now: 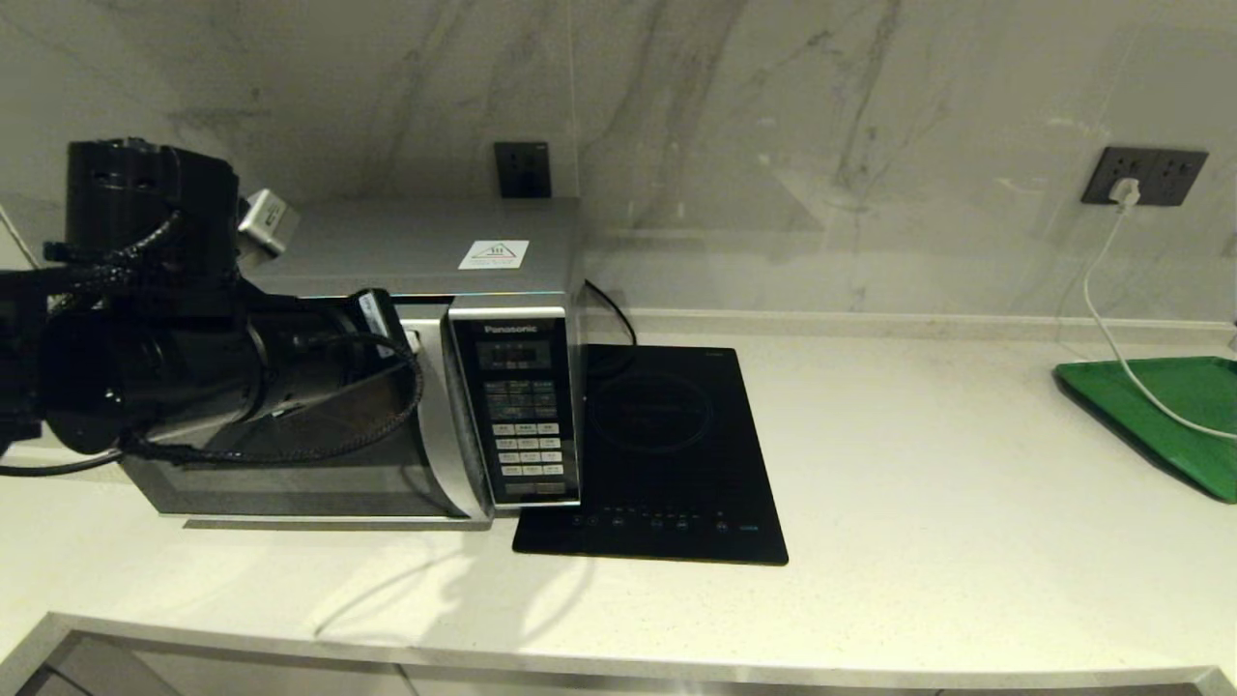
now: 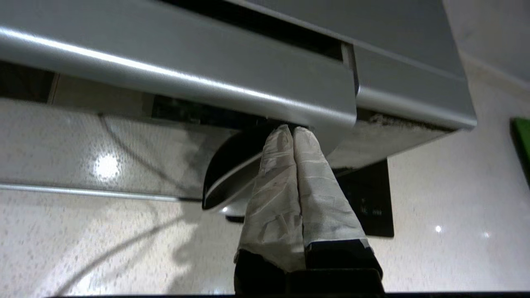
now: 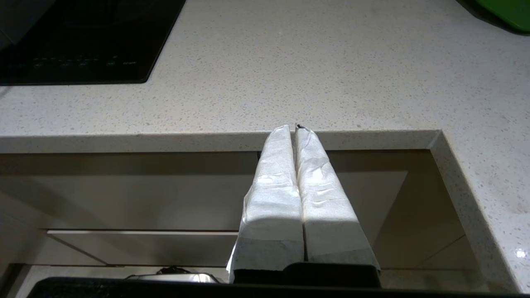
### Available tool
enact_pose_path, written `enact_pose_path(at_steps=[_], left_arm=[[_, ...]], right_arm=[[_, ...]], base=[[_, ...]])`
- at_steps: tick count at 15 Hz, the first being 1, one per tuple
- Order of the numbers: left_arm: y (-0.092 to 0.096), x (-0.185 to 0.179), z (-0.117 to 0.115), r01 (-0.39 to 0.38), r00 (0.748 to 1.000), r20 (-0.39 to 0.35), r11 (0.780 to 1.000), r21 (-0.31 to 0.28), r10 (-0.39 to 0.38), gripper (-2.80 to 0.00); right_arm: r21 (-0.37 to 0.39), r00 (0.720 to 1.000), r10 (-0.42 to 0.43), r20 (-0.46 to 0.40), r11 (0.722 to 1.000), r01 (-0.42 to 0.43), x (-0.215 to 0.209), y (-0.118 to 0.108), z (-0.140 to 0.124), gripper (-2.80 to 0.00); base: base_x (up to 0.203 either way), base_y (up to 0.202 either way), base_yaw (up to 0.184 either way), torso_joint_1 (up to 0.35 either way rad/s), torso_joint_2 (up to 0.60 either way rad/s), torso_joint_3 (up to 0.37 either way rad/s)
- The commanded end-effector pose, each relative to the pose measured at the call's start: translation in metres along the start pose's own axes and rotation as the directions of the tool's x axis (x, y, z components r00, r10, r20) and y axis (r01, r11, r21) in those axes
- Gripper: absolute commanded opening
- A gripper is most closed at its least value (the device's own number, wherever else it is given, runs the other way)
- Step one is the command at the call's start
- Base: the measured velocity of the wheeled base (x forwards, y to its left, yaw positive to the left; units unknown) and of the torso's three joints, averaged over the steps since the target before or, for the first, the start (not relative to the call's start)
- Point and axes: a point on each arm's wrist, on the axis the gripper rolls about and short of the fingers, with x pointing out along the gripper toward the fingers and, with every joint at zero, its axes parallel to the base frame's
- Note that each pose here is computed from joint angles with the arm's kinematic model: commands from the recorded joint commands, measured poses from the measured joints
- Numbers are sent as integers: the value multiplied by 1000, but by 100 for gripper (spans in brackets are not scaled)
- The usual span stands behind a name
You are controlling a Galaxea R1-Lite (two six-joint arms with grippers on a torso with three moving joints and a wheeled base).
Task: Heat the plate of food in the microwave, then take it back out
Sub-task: Close the microwave oven
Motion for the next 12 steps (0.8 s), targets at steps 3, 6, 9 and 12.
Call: enact_pose_path(at_steps=[3,6,9,12], left_arm=[[3,18,-9,-14,998,54,1000,21,13,-280],[3,14,-8,-10,998,60,1000,19,9,-280],[8,-7,-11,-21,1000,16,999,27,21,-280],[20,-37,-26,4,991,-135,999,43,1,-280]], right_arm=[[1,1000,0,-3,1000,0,0,0,0,-280],[1,1000,0,-4,1000,0,0,0,0,-280],[1,1000,0,-4,1000,0,0,0,0,-280],[1,1000,0,-4,1000,0,0,0,0,-280]], base=[[0,0,0,0,0,0],[0,0,0,0,0,0],[0,0,0,0,0,0],[0,0,0,0,0,0]])
